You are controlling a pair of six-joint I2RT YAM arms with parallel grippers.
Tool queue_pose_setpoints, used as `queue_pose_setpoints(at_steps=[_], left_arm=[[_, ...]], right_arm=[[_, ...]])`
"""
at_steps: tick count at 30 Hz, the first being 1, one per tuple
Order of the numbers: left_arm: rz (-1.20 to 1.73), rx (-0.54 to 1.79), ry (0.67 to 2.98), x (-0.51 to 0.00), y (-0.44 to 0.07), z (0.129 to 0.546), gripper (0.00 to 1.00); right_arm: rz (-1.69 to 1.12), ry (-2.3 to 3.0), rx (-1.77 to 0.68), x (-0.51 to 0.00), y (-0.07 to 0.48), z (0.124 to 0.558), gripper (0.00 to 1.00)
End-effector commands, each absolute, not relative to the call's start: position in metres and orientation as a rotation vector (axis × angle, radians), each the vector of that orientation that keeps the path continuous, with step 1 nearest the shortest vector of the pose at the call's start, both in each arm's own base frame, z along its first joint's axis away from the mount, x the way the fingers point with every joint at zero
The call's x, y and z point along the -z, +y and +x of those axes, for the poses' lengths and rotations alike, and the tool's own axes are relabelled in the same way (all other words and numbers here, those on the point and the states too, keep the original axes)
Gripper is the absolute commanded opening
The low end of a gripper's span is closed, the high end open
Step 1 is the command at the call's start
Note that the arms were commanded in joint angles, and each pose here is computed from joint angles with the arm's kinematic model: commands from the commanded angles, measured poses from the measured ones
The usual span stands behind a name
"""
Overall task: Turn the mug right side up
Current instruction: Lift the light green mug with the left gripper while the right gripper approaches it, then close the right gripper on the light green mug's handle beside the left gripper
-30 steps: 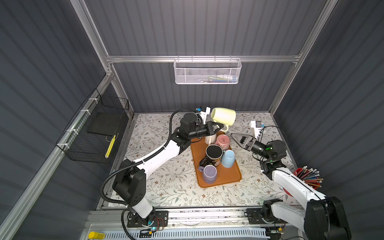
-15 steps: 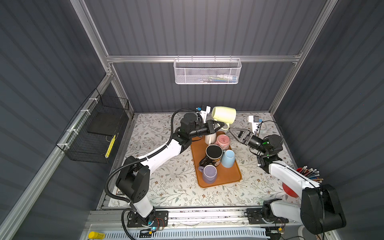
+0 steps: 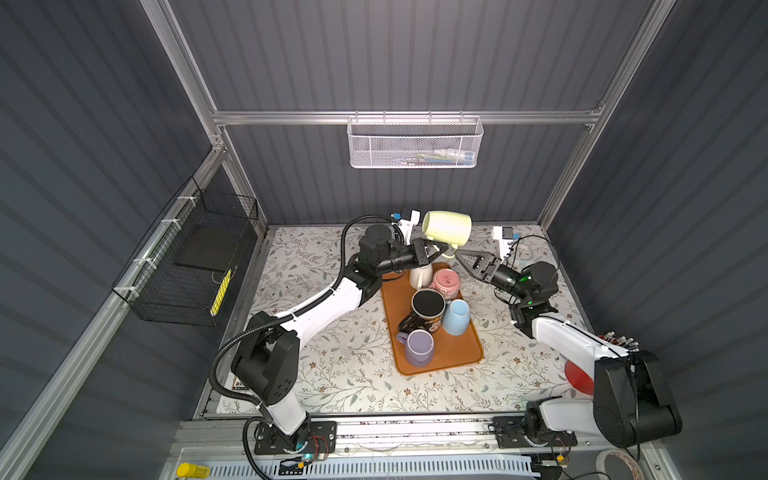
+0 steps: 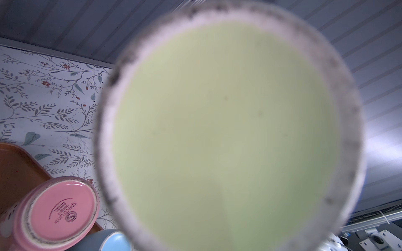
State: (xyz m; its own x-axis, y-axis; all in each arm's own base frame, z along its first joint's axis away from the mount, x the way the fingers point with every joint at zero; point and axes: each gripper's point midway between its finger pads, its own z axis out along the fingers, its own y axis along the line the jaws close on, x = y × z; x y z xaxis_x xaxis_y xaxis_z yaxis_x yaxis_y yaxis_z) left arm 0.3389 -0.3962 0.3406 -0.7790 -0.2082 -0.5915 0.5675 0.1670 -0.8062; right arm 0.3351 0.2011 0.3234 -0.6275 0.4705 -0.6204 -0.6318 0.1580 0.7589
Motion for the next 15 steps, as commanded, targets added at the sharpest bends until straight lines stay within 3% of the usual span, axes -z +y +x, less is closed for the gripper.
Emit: queue_pose_setpoints(at_steps=[1, 9, 15], left_arm=[[0.440, 1.713, 1.615, -0.407, -0.388, 0.324, 0.00], [0.429, 1.733, 1.623, -0.398, -0.387, 0.322, 0.00], [0.422, 1.742, 1.630, -0.391, -0.387, 0.321, 0.00]], right_arm=[[-0.228, 1.486, -1.613, -0.347, 0.205, 0.333, 0.54], [-0.225, 1.405, -1.679, -0.360, 0.207, 0.341, 0.45], [-0.217, 1.373, -1.711, -0.365, 0.207, 0.347, 0.30]])
